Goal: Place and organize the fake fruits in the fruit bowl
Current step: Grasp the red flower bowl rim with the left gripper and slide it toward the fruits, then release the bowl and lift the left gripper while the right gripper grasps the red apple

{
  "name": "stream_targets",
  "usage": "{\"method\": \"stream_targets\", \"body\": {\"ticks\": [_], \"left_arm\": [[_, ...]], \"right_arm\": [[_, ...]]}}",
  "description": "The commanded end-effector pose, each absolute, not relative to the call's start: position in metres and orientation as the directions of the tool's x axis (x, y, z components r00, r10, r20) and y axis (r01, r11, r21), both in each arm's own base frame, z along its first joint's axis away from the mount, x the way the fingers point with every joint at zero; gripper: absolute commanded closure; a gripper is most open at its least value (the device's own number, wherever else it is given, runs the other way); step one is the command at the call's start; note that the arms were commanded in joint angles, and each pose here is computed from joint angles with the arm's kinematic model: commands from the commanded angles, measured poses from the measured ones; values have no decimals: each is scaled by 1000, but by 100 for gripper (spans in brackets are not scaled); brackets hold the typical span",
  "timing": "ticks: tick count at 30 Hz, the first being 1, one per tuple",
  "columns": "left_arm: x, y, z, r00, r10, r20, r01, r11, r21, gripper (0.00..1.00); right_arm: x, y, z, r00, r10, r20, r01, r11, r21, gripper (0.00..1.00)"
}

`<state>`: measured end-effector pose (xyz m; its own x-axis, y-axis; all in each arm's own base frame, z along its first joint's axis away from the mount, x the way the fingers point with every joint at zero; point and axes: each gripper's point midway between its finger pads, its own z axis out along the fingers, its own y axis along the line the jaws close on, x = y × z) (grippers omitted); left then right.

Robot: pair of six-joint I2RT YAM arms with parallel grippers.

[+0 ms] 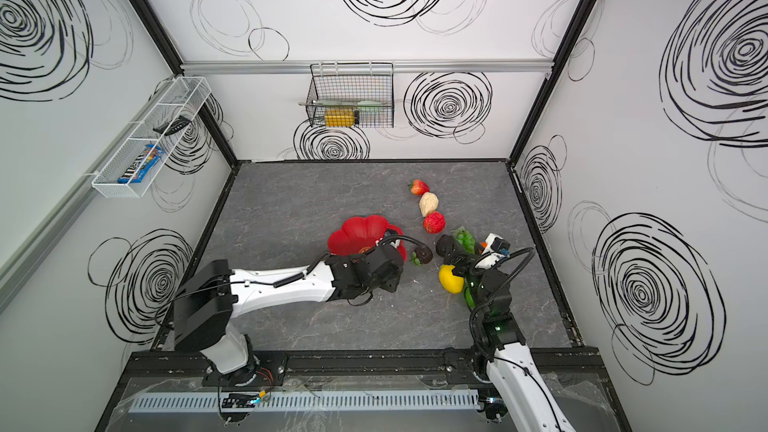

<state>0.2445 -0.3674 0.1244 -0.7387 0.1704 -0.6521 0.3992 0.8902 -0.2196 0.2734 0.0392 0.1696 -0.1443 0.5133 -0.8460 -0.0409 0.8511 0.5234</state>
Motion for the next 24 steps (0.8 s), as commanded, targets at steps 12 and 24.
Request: {"method": "stream_targets", "body": {"ticks": [12, 24], "left_arm": [[254, -151, 180, -466, -248, -849, 111, 936, -334, 28], [241, -101, 165, -312, -286, -906, 92, 940, -328, 15]], "right_arm": [[288, 19, 180, -428, 435, -792, 184, 900, 395, 3], [333, 62, 149, -648, 436, -624, 159, 879, 449, 3]]}}
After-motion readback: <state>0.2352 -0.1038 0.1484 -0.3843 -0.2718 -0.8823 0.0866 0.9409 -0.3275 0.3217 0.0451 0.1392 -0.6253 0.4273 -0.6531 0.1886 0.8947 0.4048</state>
